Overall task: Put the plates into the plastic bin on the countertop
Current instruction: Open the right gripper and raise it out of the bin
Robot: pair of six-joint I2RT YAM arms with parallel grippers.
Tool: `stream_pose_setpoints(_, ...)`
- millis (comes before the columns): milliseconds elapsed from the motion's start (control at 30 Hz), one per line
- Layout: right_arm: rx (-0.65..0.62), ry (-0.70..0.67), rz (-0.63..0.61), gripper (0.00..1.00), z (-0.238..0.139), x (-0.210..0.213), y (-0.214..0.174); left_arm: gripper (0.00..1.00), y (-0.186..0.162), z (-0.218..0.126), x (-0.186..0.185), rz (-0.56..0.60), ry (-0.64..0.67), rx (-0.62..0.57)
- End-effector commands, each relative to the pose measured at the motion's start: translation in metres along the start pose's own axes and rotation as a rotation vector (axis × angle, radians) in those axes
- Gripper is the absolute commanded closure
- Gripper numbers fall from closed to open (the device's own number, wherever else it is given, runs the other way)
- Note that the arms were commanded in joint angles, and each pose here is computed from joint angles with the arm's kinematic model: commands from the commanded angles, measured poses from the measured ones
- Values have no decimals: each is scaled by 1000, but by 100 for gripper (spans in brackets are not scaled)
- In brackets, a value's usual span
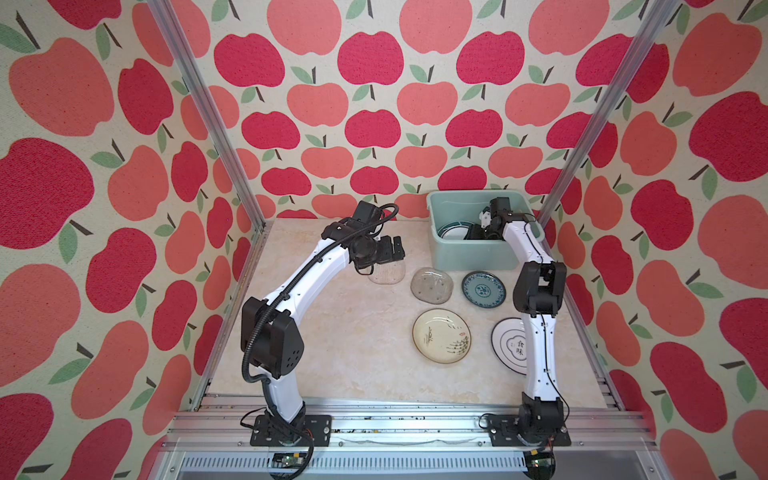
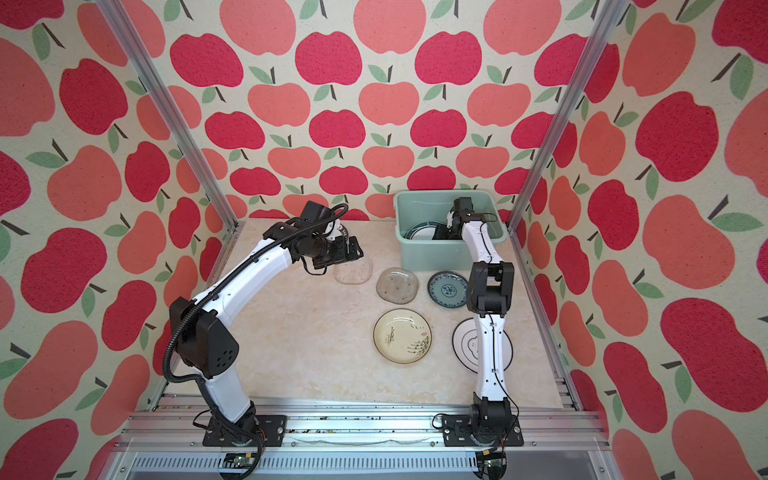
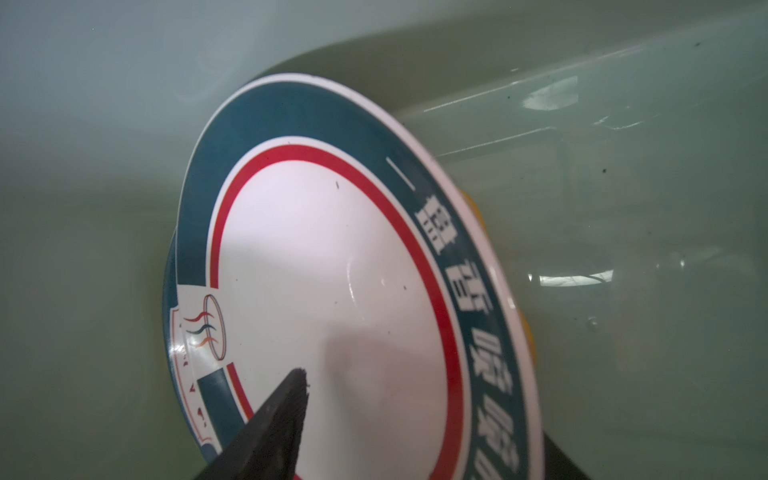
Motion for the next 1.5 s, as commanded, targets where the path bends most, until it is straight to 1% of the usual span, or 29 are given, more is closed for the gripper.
stream_pose_setpoints(0, 39, -58, -68, 30, 8, -1, -12, 0, 3, -3, 2, -6, 9, 5)
stream_pose_setpoints(100, 35, -62, -82, 23, 3, 0, -12, 0, 3, -5, 3, -8, 16, 1)
stream_pose_setpoints(300, 13, -111, -94, 21, -12, 1, -8, 0, 2, -16, 5, -15, 34, -18)
stream_pose_setpoints(333, 1, -125, -96, 15, -17, 1, -7, 0, 2, -18, 5, -16, 38, -26)
stream_pose_setpoints(400, -31, -153, -106, 13, -30, 2, -3, 0, 2, -26, 7, -22, 45, -43)
stream_pose_setpoints(433, -48, -162, -112, 6, -37, 3, -1, 0, 2, -29, 7, -25, 47, -51)
stream_pose_setpoints(533, -101, -182, -133, 1, -56, 6, 5, 0, 2, -40, 10, -32, 70, -71)
stream_pose_setpoints(667, -138, -185, -152, 1, -76, 12, 9, 0, -1, -59, 13, -37, 95, -103)
stream_pose_setpoints(900, -162, -140, -144, 1, -105, 21, 11, 0, -12, -92, 20, -64, 135, -158)
stream_pose_setpoints(1033, -207, -74, -128, 1, -138, 36, 13, 1, -17, -114, 24, -76, 155, -188)
stream_pose_setpoints(1133, -264, 6, -114, 2, -178, 54, 12, 1, -22, -132, 28, -92, 165, -225)
stream_pose_setpoints(1233, -313, 109, -107, 3, -222, 75, 2, 1, -32, -149, 35, -132, 180, -248)
stream_pose_setpoints(1367, -374, 290, -127, 6, -273, 108, -31, 1, -53, -167, 49, -210, 195, -231)
stream_pose_setpoints(1467, -385, 395, -165, 8, -293, 130, -74, 0, -71, -175, 64, -296, 199, -216)
Point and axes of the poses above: each gripper's point midway between its finger pads, its own z axis out along the fingers, its own x axis along the line the jaws close on, y = z × x, the point moved 7 cm from there along -z, back along the fingers, and after that the axes turned 15 degrees about z, right-handed, at the moved point
